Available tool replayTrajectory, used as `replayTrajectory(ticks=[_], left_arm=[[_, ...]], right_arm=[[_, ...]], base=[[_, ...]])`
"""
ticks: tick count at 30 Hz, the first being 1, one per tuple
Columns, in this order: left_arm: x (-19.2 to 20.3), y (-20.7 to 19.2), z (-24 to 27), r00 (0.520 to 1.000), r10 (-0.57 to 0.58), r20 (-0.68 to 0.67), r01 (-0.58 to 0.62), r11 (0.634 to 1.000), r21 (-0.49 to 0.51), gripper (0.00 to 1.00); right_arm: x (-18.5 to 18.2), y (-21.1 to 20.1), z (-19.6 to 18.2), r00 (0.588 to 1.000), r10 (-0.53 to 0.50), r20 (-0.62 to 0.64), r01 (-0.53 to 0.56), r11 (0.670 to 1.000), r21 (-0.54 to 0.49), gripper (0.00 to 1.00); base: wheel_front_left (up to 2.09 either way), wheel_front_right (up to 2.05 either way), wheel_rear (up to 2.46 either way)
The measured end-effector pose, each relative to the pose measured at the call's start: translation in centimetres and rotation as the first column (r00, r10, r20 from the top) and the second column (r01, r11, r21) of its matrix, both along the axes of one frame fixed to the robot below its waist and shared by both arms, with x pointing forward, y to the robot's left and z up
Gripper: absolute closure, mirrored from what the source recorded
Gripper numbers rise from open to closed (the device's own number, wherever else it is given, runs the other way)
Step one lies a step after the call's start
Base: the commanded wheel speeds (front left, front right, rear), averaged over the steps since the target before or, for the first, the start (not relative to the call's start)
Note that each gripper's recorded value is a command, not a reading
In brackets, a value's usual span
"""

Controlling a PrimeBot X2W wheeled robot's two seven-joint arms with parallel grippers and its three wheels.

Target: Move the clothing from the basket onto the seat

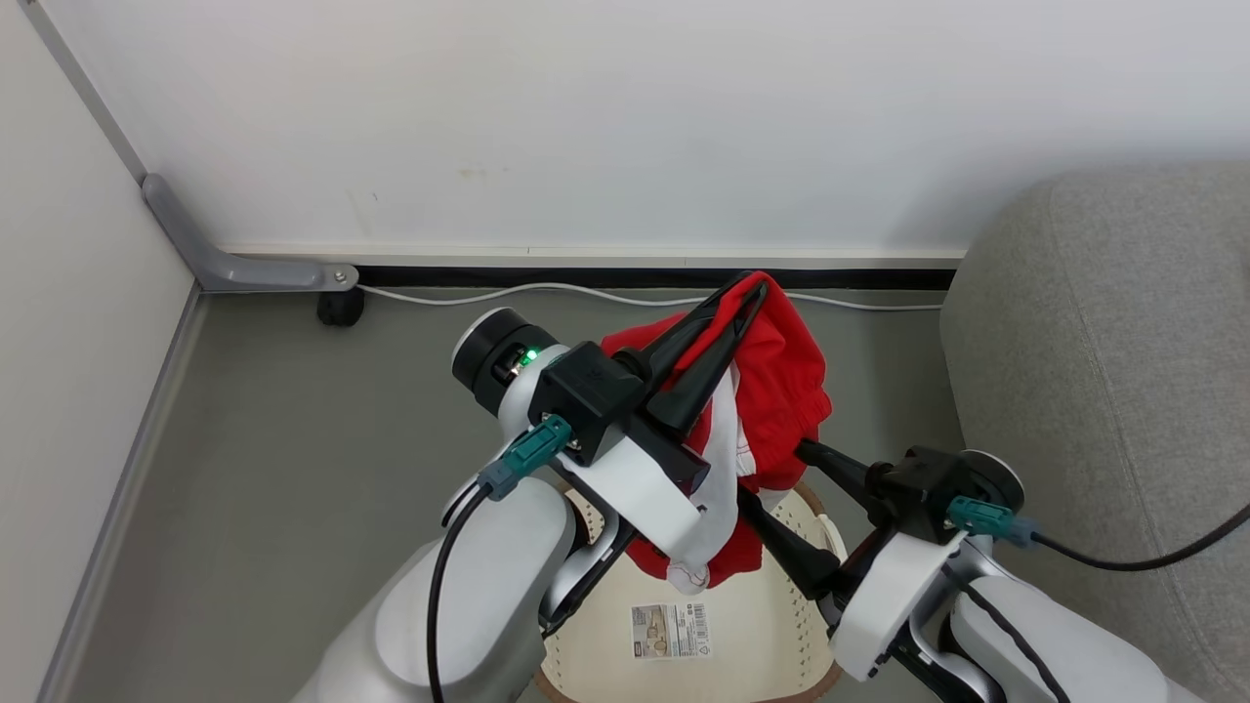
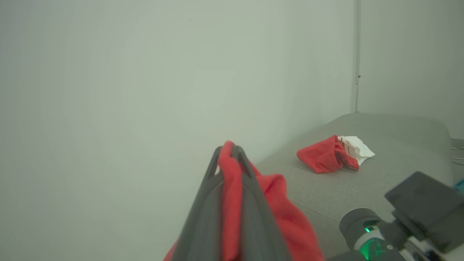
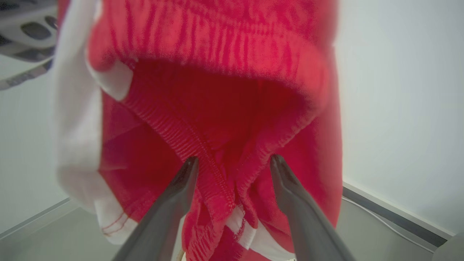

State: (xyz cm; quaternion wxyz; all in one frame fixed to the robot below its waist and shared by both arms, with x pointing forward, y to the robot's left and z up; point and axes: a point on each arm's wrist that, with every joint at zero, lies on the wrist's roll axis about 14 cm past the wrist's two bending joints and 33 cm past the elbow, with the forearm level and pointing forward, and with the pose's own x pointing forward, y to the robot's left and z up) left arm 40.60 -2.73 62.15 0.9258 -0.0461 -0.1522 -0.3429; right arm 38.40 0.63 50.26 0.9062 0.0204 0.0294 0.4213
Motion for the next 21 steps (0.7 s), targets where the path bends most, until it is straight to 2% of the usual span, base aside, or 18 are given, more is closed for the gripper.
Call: replayTrajectory(ticks=[14, 20, 21], left_arm=[[-0.8, -0.1, -0.3, 1.000, -0.016, -0.003, 0.016, 1.000, 0.012, 1.00], [-0.9, -0.3, -0.4, 1.000, -0.027, -0.008, 0.027, 1.000, 0.006, 1.00], [-0.9, -0.3, -0.5, 1.000, -0.028, -0.014, 0.028, 1.000, 0.004, 1.00]], right_arm=[[-0.3, 2.9, -1.2, 0.993, 0.113, -0.018, -0.114, 0.991, -0.076, 0.00], [1.0, 4.0, -0.8, 0.995, 0.103, -0.010, -0.104, 0.991, -0.079, 0.00], [1.3, 4.1, -0.5, 0.996, 0.093, -0.009, -0.093, 0.994, -0.063, 0.22]], base=[[0.00, 0.00, 0.00], [0.00, 0.00, 0.00], [0.00, 0.00, 0.00]])
